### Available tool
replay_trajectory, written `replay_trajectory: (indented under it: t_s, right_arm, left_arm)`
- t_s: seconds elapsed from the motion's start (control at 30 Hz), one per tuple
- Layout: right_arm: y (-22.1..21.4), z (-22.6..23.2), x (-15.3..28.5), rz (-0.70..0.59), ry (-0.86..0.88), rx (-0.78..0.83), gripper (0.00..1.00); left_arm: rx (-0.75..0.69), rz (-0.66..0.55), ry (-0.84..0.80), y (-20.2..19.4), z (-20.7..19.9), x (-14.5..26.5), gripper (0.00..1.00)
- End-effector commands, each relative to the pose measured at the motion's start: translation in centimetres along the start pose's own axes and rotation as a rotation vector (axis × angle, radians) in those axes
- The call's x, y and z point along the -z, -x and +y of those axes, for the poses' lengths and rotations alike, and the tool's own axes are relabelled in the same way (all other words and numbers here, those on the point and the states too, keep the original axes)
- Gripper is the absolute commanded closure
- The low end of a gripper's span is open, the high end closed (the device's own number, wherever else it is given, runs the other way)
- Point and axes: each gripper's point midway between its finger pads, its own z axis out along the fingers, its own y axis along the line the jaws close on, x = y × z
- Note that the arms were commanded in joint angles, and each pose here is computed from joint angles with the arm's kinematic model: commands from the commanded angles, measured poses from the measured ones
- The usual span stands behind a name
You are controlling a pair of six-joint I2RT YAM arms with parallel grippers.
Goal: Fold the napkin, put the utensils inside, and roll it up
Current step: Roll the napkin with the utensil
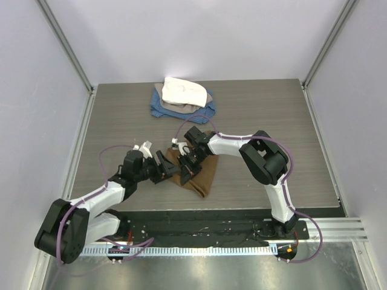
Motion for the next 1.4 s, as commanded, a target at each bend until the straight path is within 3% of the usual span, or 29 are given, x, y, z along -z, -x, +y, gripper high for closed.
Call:
replay_trajectory:
  t_s: [0.0, 0.33, 0.63, 1.07, 1.37]
  right_arm:
    - [-0.3, -2.1, -0.7, 0.015, -0.074, -0.017, 0.99]
    - [-0.4, -2.5, -1.0, 0.022, -0.077, -0.046, 0.99]
    - [-0.4, -3.1, -1.3, 0.030, -0.056, -0.084, 0.99]
    - [-0.3, -3.8, -1.4, 0.036, -0.022, -0.127, 0.99]
    - [-0.4, -4.6, -1.8, 0.046, -0.006, -0.156, 0.99]
  left_arm:
    - [-0.026, -0.153, -0.066, 3.9, -2.0, -0.4, 0.27]
    - [-0.055, -0.255, 0.133, 5.4, 2.6, 0.8, 0.27]
    - [-0.189, -0.352, 0.284, 6.6, 4.8, 3.5, 0.25]
    - [-0.215, -0.312, 0.249, 4.8, 5.8, 3.2, 0.33]
    - [-0.212, -0.322, 0.268, 5.5, 6.2, 2.3, 0.34]
